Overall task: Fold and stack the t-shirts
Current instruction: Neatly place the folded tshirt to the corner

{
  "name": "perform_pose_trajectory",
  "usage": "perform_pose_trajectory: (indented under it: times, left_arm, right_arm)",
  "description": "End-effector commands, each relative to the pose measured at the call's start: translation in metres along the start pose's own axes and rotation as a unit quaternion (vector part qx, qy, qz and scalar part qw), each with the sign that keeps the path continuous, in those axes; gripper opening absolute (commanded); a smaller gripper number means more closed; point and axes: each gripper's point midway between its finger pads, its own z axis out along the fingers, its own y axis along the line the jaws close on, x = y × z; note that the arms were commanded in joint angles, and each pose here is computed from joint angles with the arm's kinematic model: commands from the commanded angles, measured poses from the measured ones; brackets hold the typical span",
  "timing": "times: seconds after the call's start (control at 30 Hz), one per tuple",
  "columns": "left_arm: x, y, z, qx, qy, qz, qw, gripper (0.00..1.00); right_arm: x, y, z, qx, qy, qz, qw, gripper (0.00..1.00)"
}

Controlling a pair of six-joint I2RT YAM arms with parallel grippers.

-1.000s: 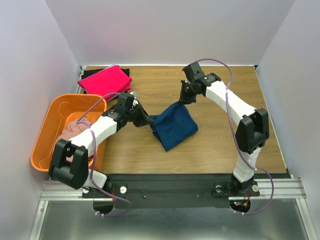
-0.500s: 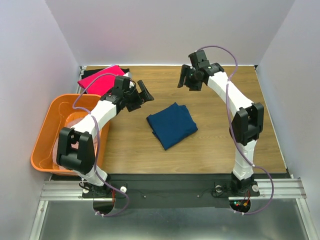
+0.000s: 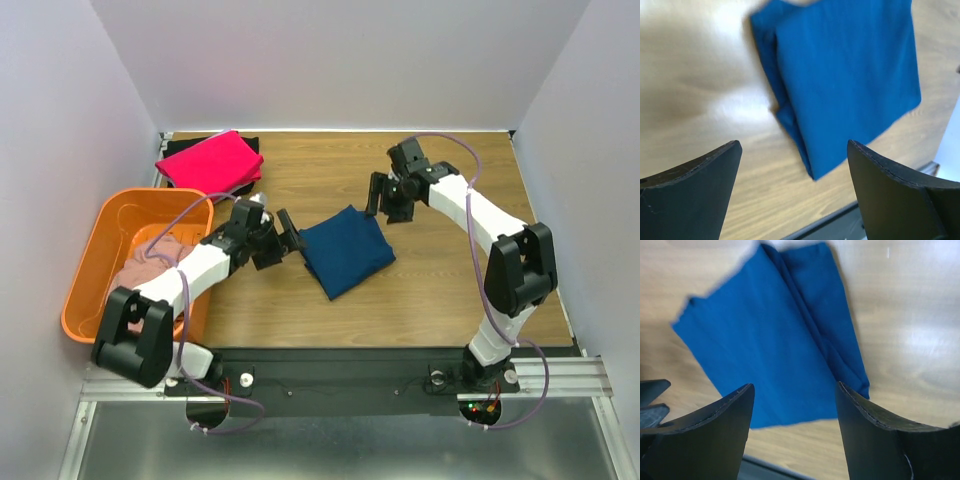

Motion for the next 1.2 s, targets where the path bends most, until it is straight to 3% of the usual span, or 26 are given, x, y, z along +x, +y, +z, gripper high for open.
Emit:
perform_pose_trajectory:
  times: [0.0, 0.47, 0.87, 1.17]
  left_arm:
    - [0.010, -0.019, -0.008, 0.066, -0.024, -0.014, 0.997, 0.99]
    - [0.051, -0.020, 0.004, 0.118, -0.006, -0.052, 0.992, 0.99]
    - [0.067, -0.012, 0.019, 0.108, -0.013, -0.082, 0.991, 0.98]
    - [0.078, -0.022, 0.041, 0.095, -0.006, -0.068, 0.993, 0.98]
  right_arm:
    - [0.005, 0.014, -0.014, -0.051, -0.019, -0.015, 0.998, 0.71]
    - [0.026, -0.023, 0.024, -0.026, 0.013, -0.024, 0.999, 0.71]
    - [0.065, -0.047, 0.053, -0.006, 0.065, -0.012, 0.998, 0.70]
    - [0.093, -0.058, 0.059, -0.004, 0.104, -0.002, 0.995, 0.70]
